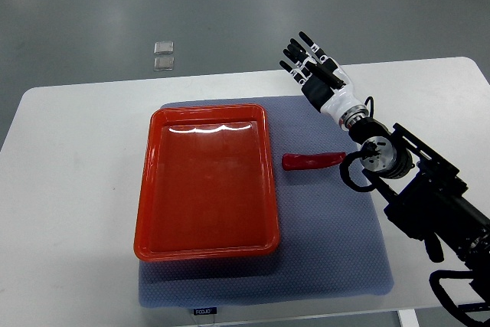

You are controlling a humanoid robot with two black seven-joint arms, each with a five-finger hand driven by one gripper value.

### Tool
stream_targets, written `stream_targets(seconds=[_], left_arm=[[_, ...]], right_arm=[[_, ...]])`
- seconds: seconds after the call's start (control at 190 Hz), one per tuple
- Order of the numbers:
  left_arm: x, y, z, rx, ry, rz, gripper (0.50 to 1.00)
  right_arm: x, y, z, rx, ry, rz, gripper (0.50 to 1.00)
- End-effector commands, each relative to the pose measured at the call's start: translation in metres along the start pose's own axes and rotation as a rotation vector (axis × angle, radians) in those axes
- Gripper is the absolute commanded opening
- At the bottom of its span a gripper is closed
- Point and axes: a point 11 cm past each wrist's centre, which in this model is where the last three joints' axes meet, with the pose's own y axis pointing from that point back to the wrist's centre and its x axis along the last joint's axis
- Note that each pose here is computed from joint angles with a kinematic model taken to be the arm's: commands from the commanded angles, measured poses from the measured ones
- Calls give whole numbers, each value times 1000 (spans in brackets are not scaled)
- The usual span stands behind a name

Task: Place red pepper on red tray
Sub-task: 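Move the right hand down toward the red pepper beside the tray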

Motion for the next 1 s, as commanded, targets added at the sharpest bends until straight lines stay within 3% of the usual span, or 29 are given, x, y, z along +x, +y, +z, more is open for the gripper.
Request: stream_targets(seconds=[0.0,0.284,0.489,0.826,0.995], left_arm=[[0,0,0,1,0,0,1000],[3,0,1,0,2,14,1000],[3,0,4,-6,1,16,1000],[0,0,4,-7,-5,5,1000],[-3,0,4,-10,-5,-4,1000]], right_arm=[[1,0,0,-1,1,2,913],[-5,-1,1,-8,14,-22,913],[-16,-4,-6,-88,254,-155,913],[-23,0,-32,-445,1210,-451,913],[-30,6,-45,-622,1514,-543,911]])
